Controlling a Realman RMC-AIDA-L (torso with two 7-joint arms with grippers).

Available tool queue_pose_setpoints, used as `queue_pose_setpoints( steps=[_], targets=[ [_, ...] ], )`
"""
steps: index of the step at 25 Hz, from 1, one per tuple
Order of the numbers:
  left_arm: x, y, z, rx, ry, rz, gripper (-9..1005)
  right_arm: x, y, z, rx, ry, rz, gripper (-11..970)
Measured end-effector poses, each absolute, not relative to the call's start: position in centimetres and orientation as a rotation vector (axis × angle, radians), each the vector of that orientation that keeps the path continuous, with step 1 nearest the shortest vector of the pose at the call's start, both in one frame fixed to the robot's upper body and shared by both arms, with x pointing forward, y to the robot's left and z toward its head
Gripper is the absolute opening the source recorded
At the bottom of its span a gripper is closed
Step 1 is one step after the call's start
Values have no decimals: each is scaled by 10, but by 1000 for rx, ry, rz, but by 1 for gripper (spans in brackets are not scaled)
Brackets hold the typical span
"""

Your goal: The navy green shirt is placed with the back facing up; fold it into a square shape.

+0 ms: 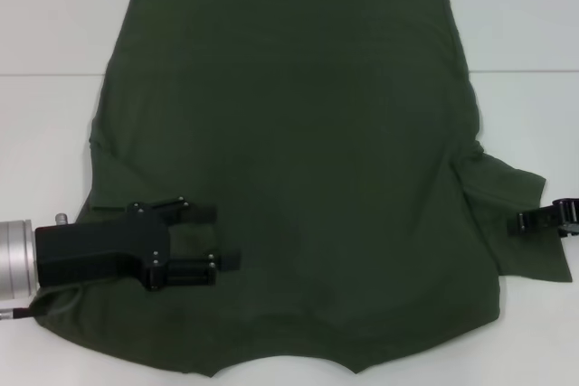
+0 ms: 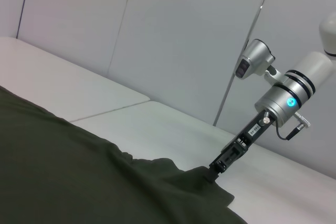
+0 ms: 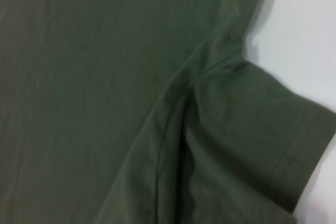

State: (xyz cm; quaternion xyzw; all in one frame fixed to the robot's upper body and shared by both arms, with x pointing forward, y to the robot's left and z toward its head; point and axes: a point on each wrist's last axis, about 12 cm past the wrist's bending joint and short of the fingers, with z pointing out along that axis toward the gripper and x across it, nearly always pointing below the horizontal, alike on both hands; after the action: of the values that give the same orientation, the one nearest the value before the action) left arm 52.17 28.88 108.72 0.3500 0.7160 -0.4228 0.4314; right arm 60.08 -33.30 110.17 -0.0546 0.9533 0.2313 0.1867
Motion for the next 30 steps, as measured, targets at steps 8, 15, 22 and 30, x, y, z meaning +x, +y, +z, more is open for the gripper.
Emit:
queue_pose_setpoints(
  steps=[8,15,22,30],
  targets=[
    [522,289,1088,874,1785,-1052,877,601,-332,1101,-171,2690,630,668],
    [521,290,1087,871,1787,-1054,878,603,-329,1101,-187,2695,623,402],
    [520,291,1087,859,1782,-1055,877,602,-329,1100,-188,2706,616,232],
    [519,292,1087,858,1781,-1056,877,598,-339,1102,-135,2684,632,21]
  ],
)
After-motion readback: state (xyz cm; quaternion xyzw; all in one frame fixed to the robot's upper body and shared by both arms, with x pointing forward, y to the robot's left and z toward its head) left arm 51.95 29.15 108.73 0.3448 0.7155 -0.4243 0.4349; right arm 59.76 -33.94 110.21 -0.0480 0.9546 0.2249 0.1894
